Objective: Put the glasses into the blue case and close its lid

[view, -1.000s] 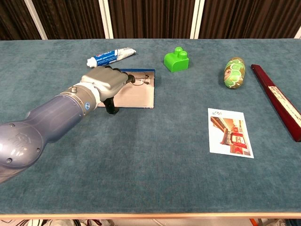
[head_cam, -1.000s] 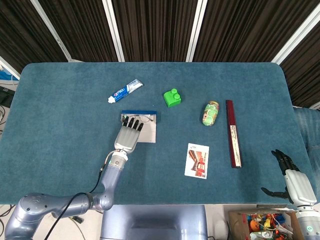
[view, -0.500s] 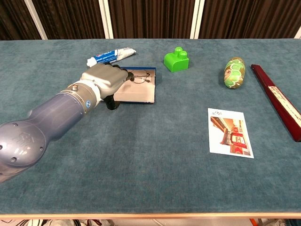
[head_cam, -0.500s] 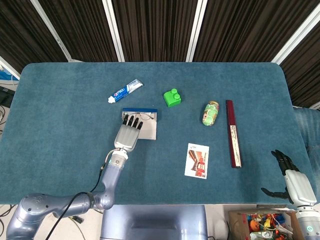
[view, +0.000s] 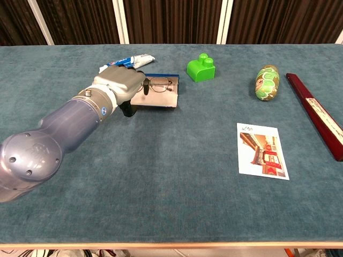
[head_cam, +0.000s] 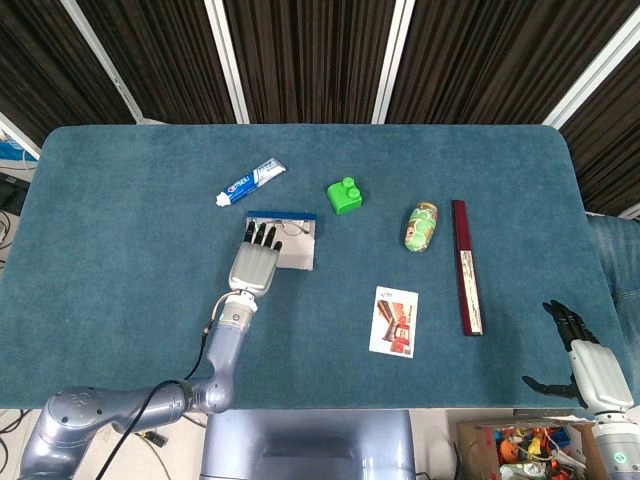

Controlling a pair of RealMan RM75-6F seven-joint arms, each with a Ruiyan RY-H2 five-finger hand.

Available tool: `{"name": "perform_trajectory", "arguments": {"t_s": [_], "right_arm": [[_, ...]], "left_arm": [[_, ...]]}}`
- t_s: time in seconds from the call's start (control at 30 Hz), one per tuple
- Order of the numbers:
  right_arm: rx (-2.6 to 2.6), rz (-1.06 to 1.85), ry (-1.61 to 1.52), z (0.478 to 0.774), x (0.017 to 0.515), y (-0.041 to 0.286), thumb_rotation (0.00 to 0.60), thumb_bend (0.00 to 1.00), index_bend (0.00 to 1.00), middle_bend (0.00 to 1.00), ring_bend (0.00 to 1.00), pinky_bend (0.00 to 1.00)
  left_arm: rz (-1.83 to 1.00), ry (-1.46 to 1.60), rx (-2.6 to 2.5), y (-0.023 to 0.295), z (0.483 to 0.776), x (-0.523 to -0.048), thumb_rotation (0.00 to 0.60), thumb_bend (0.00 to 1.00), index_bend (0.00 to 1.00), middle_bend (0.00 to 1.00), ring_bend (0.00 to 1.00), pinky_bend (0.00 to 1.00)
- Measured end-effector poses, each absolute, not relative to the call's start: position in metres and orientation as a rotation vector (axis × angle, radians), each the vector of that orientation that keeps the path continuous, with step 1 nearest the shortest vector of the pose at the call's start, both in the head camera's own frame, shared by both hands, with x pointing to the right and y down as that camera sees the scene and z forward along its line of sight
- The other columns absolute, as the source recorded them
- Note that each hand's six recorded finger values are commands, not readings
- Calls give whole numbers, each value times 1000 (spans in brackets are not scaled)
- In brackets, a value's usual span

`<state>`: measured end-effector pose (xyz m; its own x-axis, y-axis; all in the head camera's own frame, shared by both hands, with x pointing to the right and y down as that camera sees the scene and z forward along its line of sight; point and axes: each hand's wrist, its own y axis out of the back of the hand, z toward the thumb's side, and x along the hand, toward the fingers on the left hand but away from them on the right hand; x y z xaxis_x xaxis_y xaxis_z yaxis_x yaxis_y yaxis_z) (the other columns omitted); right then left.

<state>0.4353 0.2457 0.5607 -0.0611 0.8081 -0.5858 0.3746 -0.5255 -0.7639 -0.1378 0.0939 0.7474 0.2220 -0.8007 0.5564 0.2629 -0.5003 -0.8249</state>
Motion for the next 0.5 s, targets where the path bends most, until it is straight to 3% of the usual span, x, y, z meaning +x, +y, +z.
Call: {"name": "perform_trajectory", "arguments": {"t_s": [0.5], "right_arm": [[-1849, 1616, -1264, 561, 435, 247, 600, 131, 19, 0, 34, 177]], "left_arm": [[-1451, 603, -1541, 67, 744, -129, 600, 447, 379, 101, 34, 51]]}}
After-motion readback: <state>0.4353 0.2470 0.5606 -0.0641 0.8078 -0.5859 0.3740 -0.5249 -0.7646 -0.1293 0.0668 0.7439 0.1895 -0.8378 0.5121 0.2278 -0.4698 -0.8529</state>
